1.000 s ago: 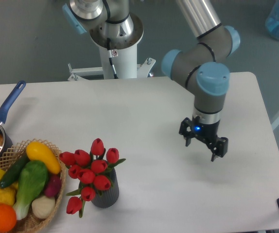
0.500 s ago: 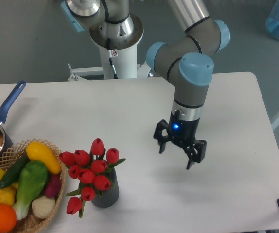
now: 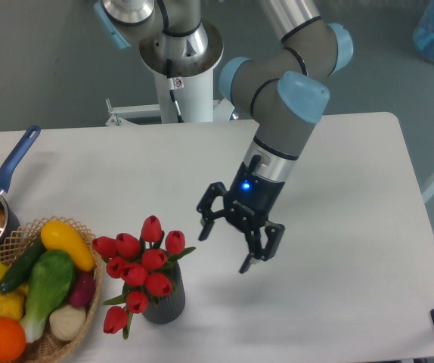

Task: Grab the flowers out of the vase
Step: 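Move the open gripper toward the red tulips in the black vase, then lower the gripper around the tulip stems and close it, then lift the gripped tulips up out of the black vase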

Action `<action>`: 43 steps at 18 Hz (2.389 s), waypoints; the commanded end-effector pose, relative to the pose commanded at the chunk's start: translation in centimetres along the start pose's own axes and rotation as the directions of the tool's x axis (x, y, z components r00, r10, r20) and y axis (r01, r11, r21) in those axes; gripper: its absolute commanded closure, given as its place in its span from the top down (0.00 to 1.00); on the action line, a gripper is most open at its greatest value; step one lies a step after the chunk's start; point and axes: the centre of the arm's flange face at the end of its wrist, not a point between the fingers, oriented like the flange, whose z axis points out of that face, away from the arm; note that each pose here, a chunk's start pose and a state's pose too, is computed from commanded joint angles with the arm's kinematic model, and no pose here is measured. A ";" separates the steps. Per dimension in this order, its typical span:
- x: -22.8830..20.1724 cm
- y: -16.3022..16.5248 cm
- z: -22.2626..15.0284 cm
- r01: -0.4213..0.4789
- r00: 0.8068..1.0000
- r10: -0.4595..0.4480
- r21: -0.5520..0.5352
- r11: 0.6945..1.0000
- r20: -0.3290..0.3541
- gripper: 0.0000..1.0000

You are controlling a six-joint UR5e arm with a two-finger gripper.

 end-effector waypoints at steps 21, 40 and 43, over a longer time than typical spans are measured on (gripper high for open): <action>1.8 -1.0 4.2 0.039 0.992 -0.025 0.122 0.992 -0.120 0.12; 0.8 -5.1 -3.7 0.114 0.992 -0.093 0.282 0.953 -0.086 0.00; 0.5 -6.4 -4.7 0.122 0.991 -0.099 0.307 0.944 -0.087 0.00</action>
